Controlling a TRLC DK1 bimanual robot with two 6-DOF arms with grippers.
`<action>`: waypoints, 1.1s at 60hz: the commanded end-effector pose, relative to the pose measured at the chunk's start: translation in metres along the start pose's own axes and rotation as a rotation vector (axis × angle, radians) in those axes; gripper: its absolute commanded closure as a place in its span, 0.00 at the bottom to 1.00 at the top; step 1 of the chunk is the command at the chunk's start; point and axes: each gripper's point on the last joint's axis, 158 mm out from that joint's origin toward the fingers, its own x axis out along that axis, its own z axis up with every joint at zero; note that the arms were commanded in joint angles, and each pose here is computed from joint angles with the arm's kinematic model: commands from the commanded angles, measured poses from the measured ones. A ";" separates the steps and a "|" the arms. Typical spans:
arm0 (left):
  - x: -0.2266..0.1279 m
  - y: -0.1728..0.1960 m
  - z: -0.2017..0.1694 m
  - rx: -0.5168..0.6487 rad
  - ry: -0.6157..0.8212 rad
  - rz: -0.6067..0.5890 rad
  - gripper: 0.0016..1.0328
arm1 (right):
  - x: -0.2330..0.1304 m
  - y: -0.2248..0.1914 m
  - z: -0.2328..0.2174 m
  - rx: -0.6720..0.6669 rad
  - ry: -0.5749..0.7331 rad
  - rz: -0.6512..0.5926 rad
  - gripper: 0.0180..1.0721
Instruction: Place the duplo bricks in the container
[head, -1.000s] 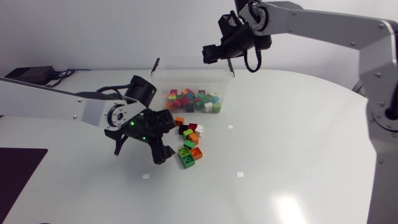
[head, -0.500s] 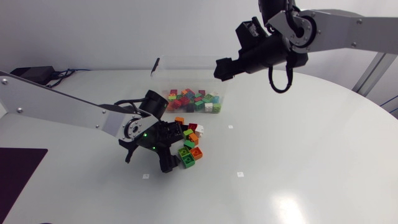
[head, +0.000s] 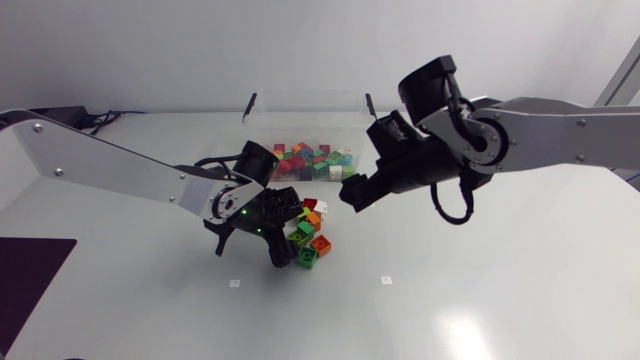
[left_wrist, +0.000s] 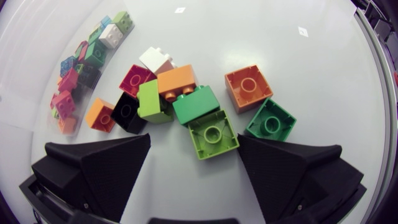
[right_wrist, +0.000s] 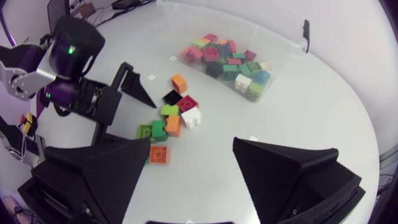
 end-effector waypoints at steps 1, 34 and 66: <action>0.007 0.004 0.013 -0.011 -0.024 0.002 0.07 | 0.007 0.013 -0.018 -0.035 0.038 0.016 0.09; 0.028 0.001 0.014 -0.055 -0.036 -0.044 0.20 | 0.045 0.040 -0.068 -0.124 0.202 0.053 0.09; -0.003 -0.022 -0.031 -0.072 0.080 -0.121 0.68 | 0.074 0.043 -0.090 -0.129 0.345 0.016 0.09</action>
